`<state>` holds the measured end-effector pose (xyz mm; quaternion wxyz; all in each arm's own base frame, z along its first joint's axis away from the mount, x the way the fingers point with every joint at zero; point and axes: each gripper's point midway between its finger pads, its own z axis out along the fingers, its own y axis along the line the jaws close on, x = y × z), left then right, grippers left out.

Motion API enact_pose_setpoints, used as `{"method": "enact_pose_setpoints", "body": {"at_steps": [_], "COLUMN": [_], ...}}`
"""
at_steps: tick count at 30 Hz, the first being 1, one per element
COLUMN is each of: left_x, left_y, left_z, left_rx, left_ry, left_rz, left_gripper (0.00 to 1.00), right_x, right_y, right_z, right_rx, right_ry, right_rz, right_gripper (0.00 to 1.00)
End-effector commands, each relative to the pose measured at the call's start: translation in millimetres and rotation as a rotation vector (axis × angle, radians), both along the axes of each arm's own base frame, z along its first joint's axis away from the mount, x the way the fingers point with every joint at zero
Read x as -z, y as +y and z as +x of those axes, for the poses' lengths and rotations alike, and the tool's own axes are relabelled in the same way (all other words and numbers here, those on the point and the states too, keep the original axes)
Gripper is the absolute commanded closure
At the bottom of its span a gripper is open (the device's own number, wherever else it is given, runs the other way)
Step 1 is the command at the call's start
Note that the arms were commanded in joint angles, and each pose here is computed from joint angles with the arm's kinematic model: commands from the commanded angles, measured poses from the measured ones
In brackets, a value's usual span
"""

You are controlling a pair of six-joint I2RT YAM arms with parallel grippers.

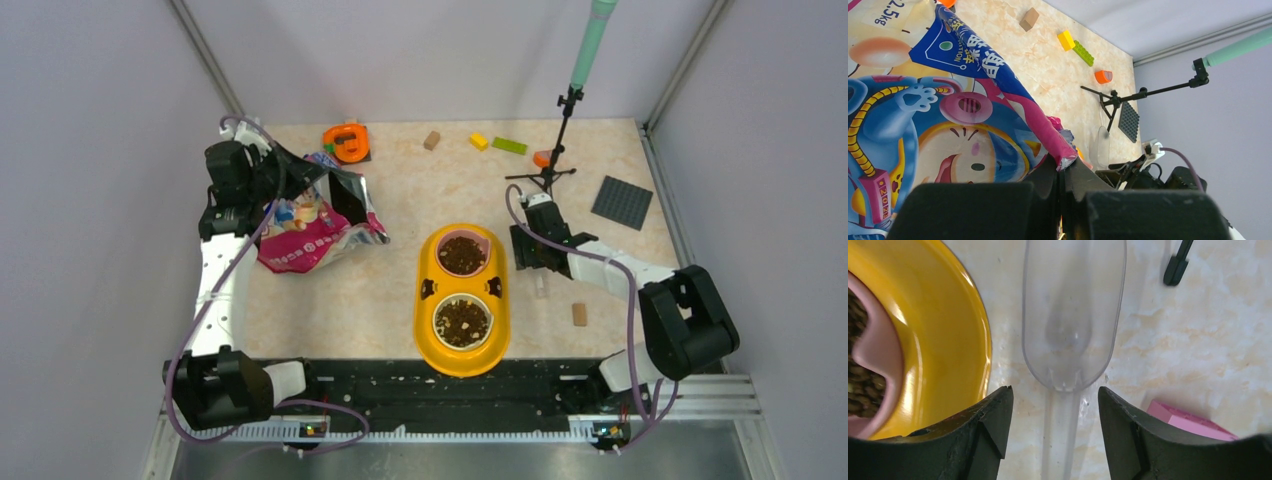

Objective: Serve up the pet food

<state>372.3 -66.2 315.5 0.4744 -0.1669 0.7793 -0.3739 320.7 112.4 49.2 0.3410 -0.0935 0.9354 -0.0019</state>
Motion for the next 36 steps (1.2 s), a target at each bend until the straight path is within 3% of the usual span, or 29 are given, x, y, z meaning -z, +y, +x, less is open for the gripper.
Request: {"method": "enact_pose_setpoints", "body": {"at_steps": [1,5,12,13,16,29,36], "left_x": [-94.5,-88.9,-77.1,-72.2,-63.5,-65.1,-59.8], "left_y": [-14.0,-12.4,-9.9,-10.5,-12.1,-12.8,-19.2], "left_z": [-4.0,2.8,5.9,5.2,0.3,-17.1,-21.7], "left_rx": [0.095,0.099,0.080,0.083,0.092,0.091,0.131], "left_ry": [-0.341,-0.322,-0.285,-0.268,-0.234,-0.244,-0.217], "left_rz": [0.032,0.050,0.041,0.036,0.034,0.064,0.036], "left_gripper": [1.00,1.00,1.00,1.00,1.00,1.00,1.00], "right_x": [-60.5,-93.7,-152.5,-160.6,-190.8,-255.9,-233.4], "right_y": [17.4,36.4,81.0,90.6,125.0,286.9,353.8], "right_z": [35.7,44.0,51.0,50.0,49.4,28.5,29.7], "right_rx": [-0.047,-0.114,-0.255,-0.285,-0.381,-0.808,-0.911], "right_ry": [-0.152,-0.216,-0.348,-0.371,-0.465,-0.580,-0.553], "right_rz": [0.061,0.132,0.216,0.224,0.274,0.562,0.627], "right_gripper": [0.34,0.22,0.19,0.12,0.05,0.03,0.04]}}
